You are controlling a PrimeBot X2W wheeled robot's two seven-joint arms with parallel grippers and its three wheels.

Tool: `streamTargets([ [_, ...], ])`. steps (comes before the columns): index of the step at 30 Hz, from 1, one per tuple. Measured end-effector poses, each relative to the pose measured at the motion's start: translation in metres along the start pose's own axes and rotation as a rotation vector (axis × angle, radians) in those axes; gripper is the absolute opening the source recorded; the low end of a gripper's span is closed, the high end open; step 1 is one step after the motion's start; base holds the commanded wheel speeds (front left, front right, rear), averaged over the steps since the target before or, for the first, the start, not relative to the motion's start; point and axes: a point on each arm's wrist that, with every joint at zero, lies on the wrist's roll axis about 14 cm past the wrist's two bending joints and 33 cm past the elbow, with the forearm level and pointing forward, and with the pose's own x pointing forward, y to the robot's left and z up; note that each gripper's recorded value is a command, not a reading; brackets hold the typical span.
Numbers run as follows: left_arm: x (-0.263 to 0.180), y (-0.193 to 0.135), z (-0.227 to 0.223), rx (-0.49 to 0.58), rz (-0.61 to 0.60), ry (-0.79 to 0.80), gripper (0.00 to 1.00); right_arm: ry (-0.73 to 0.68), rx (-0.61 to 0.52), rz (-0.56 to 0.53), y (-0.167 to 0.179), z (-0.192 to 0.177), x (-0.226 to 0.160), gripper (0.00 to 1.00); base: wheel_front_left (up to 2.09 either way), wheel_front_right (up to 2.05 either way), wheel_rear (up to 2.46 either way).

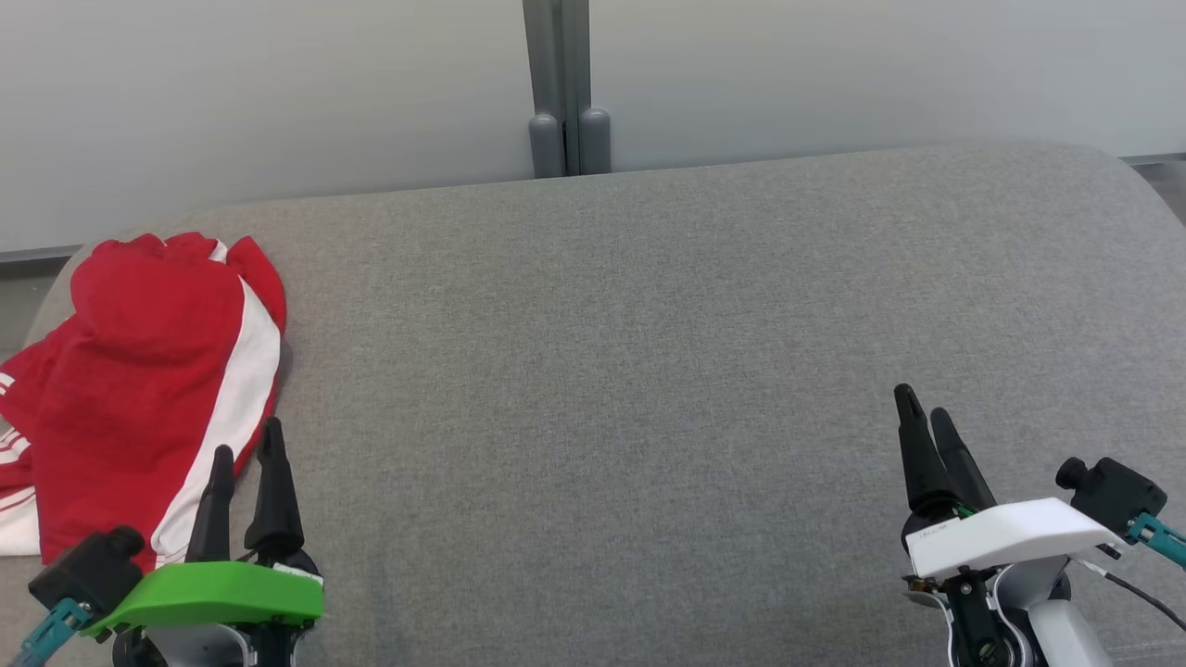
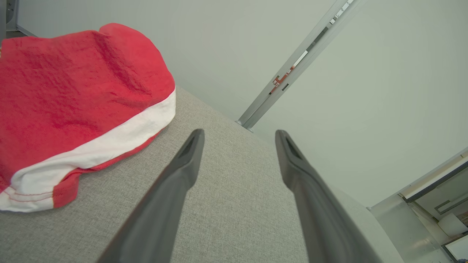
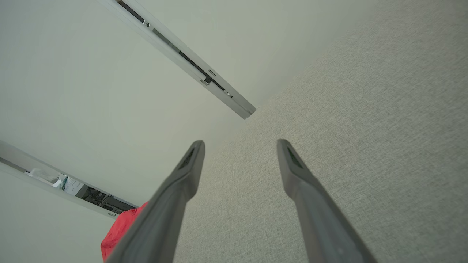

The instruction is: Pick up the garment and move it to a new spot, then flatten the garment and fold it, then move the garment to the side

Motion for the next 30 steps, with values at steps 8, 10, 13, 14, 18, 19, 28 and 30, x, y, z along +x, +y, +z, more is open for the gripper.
streamTargets([
  [8,-0.003,-0.002,-0.003,0.117,-0.013,0.002,1.00,0.000,-0.090,0.032,0.008,-0.003,0.001,1.00,0.00,0.00,0.00],
  [10,-0.004,-0.002,-0.002,0.145,-0.016,-0.001,1.00,0.003,-0.117,0.041,0.011,-0.005,0.001,1.00,0.00,0.00,0.00],
  [13,-0.004,-0.003,-0.002,0.184,-0.020,-0.005,1.00,0.008,-0.158,0.055,0.014,-0.008,0.001,1.00,0.00,0.00,0.00],
  [14,-0.004,-0.003,-0.002,0.196,-0.022,-0.004,1.00,0.011,-0.169,0.058,0.015,-0.008,0.001,1.00,0.00,0.00,0.00],
  [18,-0.004,-0.003,-0.003,0.243,-0.029,-0.004,1.00,0.016,-0.214,0.069,0.017,-0.011,0.000,1.00,0.00,0.00,0.00],
  [19,-0.004,-0.003,-0.003,0.258,-0.029,-0.005,1.00,0.015,-0.225,0.072,0.017,-0.012,0.000,1.00,0.00,0.00,0.00],
  [28,-0.005,-0.006,-0.006,0.354,-0.044,-0.005,1.00,0.019,-0.325,0.093,0.020,-0.016,0.000,1.00,0.00,0.00,0.00],
  [30,-0.006,-0.007,-0.006,0.382,-0.050,-0.007,1.00,0.019,-0.345,0.098,0.021,-0.016,0.000,1.00,0.00,0.00,0.00],
])
